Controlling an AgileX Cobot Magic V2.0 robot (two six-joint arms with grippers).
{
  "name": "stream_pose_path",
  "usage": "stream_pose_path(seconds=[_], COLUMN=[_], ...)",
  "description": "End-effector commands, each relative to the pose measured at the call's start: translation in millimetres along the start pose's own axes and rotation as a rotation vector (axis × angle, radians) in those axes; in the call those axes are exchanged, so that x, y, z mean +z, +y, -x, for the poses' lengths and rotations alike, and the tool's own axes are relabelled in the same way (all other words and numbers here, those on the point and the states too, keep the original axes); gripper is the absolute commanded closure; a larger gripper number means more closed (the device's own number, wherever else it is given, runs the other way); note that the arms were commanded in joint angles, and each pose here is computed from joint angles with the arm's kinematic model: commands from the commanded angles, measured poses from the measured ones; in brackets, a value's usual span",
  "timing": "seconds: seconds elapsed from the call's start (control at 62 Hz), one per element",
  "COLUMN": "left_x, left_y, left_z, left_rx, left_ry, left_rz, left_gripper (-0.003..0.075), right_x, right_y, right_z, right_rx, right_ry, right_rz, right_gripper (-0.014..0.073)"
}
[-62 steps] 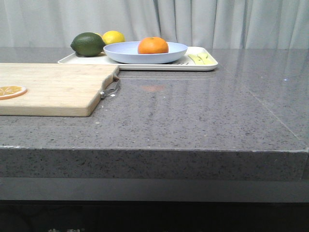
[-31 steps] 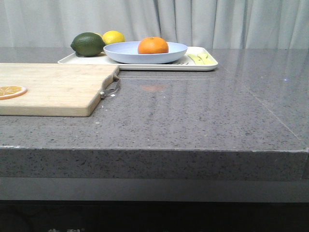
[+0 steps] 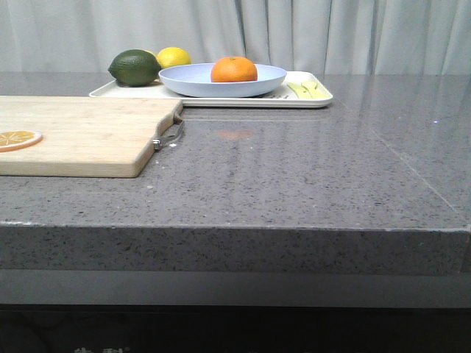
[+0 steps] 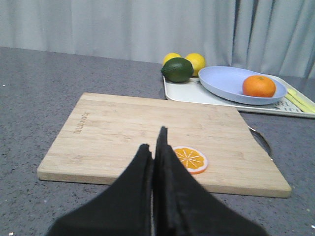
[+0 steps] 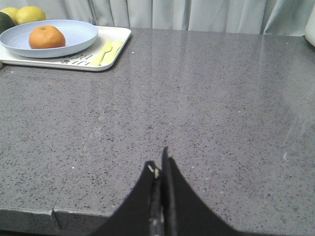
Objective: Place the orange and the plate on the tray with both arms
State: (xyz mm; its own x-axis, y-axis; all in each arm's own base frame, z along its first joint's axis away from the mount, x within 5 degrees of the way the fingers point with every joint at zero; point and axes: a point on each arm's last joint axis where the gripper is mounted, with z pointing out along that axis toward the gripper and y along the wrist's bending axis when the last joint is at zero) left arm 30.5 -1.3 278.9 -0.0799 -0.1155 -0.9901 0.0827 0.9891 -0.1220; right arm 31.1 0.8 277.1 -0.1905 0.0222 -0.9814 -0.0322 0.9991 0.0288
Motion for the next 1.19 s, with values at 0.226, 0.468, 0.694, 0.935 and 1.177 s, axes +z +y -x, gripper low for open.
stream_pose_path(seconds=[0.226,0.468,0.694,0.935,1.177], left_x=[14,28,29,29,29], left_y=[6,11,12,12,12], left_z=[-28,-68,-72,-72,-72], left_rx=[-0.029,-0.028,-0.030,-0.030,-0.030], left_ry=[-0.120,-0.115,-0.090,-0.090,-0.090], left_rz=[0.069,0.065,0.068,0.068,0.068], left_gripper=[0.0738,0.0738,0.0738,0.0738,0.0738], right_x=[-2,-2,-2,-2,-2], right_y=[0,0,0,0,0], right_z=[13,13,13,13,13], right_rx=[-0.014,-0.014,-0.014,-0.014,-0.014], right_ry=[-0.093,-0.093,-0.093,-0.093,-0.093], right_rz=[-0.005,-0.005,-0.005,-0.005,-0.005], right_gripper=[0.0706,0.0706,0.0706,0.0706,0.0706])
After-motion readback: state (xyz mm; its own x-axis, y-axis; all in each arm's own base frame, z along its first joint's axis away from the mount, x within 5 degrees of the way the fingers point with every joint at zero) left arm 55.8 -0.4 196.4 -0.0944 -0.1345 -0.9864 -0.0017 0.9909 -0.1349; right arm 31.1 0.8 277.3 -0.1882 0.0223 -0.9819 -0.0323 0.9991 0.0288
